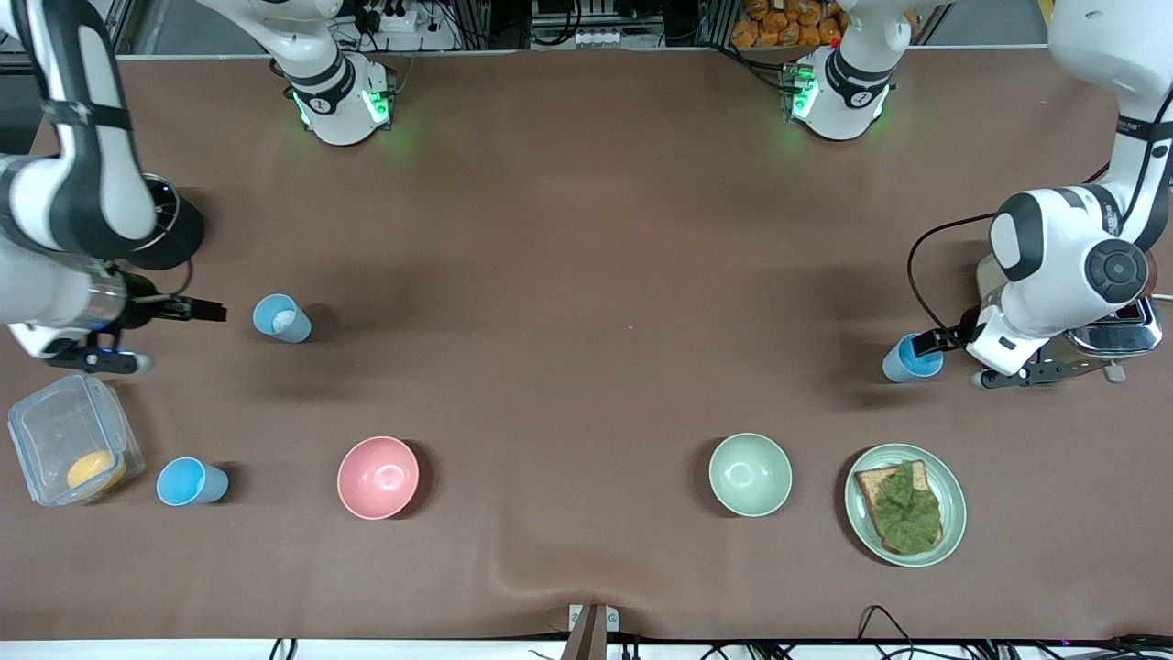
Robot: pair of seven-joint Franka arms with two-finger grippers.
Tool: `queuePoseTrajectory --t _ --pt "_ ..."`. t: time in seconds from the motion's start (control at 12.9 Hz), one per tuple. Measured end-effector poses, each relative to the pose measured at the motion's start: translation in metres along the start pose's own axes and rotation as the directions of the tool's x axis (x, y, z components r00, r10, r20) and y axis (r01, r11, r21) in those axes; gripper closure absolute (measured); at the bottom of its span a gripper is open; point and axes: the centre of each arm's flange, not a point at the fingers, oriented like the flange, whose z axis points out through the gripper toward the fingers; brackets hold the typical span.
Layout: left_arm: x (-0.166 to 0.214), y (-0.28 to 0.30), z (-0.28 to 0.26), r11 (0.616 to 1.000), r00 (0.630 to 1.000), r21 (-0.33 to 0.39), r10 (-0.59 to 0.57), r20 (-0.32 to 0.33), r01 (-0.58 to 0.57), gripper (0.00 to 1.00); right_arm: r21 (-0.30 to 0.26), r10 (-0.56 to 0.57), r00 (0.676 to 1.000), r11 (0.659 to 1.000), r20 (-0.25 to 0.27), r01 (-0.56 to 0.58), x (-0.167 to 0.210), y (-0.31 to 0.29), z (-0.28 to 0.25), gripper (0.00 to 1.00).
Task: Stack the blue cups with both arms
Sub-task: 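Reach the right gripper to one blue cup while the left gripper reaches another, then close the right gripper on its cup while the left gripper closes on its cup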
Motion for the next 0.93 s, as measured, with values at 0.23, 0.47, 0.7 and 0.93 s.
queuePoseTrajectory --t 0.23,0.47,0.7,0.93 --pt "0.0 -0.005 0.013 1.0 1.0 -0.001 -0.009 0.02 0.009 0.26 0.0 -0.049 0.998 0.999 -0.029 0.049 -0.008 0.009 0.048 0.0" --pt "0.004 -0.009 0.013 1.0 1.0 -0.013 -0.027 0.014 0.027 0.59 -0.003 -0.092 0.996 0.996 -0.015 0.092 -0.015 0.011 0.074 0.0" --pt "0.012 -0.009 0.003 0.995 0.997 -0.065 -0.082 -0.006 0.082 0.94 -0.011 -0.12 0.993 0.993 -0.002 0.12 -0.01 0.018 0.097 0.0" --pt "0.027 -0.007 -0.02 0.984 0.99 -0.115 -0.142 -0.028 0.138 0.98 -0.005 -0.119 0.993 0.993 0.016 0.119 -0.007 0.026 0.117 0.0"
